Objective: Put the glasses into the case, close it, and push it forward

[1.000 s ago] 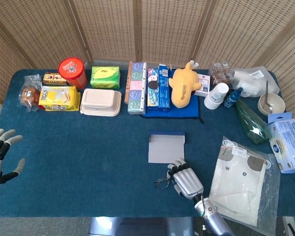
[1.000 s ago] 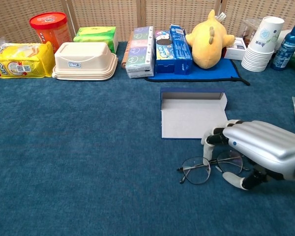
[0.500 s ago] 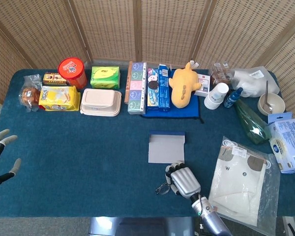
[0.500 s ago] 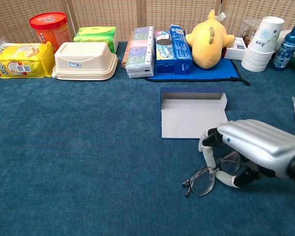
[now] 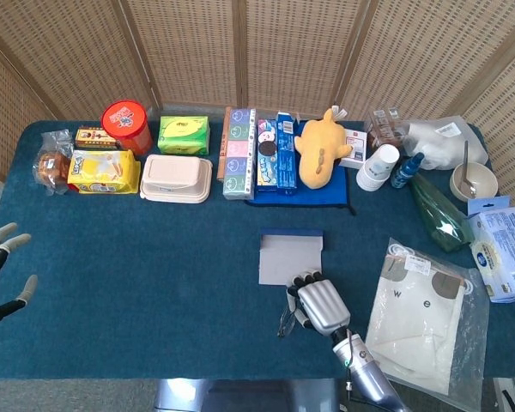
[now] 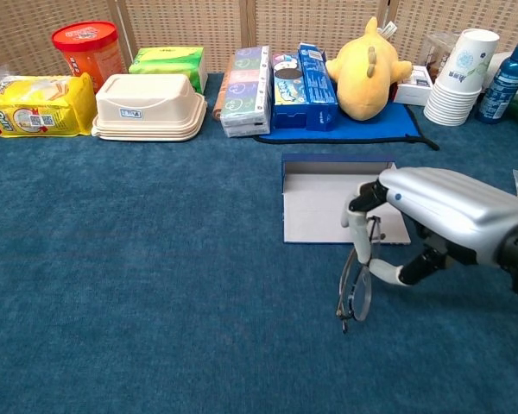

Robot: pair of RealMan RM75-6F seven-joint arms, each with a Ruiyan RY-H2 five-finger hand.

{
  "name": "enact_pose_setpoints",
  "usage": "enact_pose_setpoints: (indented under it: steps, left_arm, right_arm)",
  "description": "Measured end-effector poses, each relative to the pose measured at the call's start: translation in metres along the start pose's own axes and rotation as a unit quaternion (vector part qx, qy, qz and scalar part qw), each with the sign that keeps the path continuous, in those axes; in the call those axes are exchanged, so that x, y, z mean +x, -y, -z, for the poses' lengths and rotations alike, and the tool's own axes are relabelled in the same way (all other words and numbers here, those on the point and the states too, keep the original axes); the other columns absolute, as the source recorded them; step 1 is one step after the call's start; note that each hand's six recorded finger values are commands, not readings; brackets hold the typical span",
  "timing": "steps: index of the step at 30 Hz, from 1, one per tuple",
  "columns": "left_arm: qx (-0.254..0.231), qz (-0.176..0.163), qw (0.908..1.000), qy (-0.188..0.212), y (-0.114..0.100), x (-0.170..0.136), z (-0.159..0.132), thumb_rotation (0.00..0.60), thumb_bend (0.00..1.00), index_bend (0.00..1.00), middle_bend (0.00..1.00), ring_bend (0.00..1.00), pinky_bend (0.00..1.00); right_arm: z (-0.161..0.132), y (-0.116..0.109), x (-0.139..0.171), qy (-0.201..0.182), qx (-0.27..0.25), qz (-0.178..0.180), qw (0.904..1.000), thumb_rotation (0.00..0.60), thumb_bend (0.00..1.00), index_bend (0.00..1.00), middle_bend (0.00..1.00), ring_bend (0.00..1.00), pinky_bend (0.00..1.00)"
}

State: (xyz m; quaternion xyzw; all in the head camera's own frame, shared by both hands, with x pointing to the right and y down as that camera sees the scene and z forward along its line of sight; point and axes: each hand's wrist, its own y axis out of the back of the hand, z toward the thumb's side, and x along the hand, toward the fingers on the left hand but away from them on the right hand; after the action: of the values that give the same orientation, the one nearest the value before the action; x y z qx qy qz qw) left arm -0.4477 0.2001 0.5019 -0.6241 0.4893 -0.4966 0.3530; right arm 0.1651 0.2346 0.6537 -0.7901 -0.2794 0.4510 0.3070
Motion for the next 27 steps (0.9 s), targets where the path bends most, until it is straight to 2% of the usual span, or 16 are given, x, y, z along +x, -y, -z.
enact_pose_setpoints:
  steps: [7, 17, 27]
  left_arm:
    - [0.0, -0.002, 1.0, -0.001, -0.002, -0.002, 0.001, 0.6, 0.33, 0.22, 0.14, 0.04, 0.0]
    - [0.001, -0.009, 1.0, 0.001, -0.005, -0.002, 0.001, 0.6, 0.34, 0.22, 0.14, 0.04, 0.0]
    - [0.002, -0.011, 0.9999, 0.006, -0.006, -0.001, -0.001, 0.6, 0.33, 0.21, 0.14, 0.04, 0.0]
  right_arm:
    - [-0.004, -0.001, -0.014, 0.001, -0.001, 0.002, 1.0, 0.6, 0.33, 0.6, 0.35, 0.28, 0.23]
    - [-0.006, -0.005, -0.036, 0.007, 0.022, 0.017, 0.9996, 0.6, 0.31, 0.59, 0.35, 0.28, 0.23]
    - [0.0, -0.02, -0.063, 0.04, 0.043, 0.041, 0.9974, 0.6, 0.3, 0.58, 0.34, 0.28, 0.24]
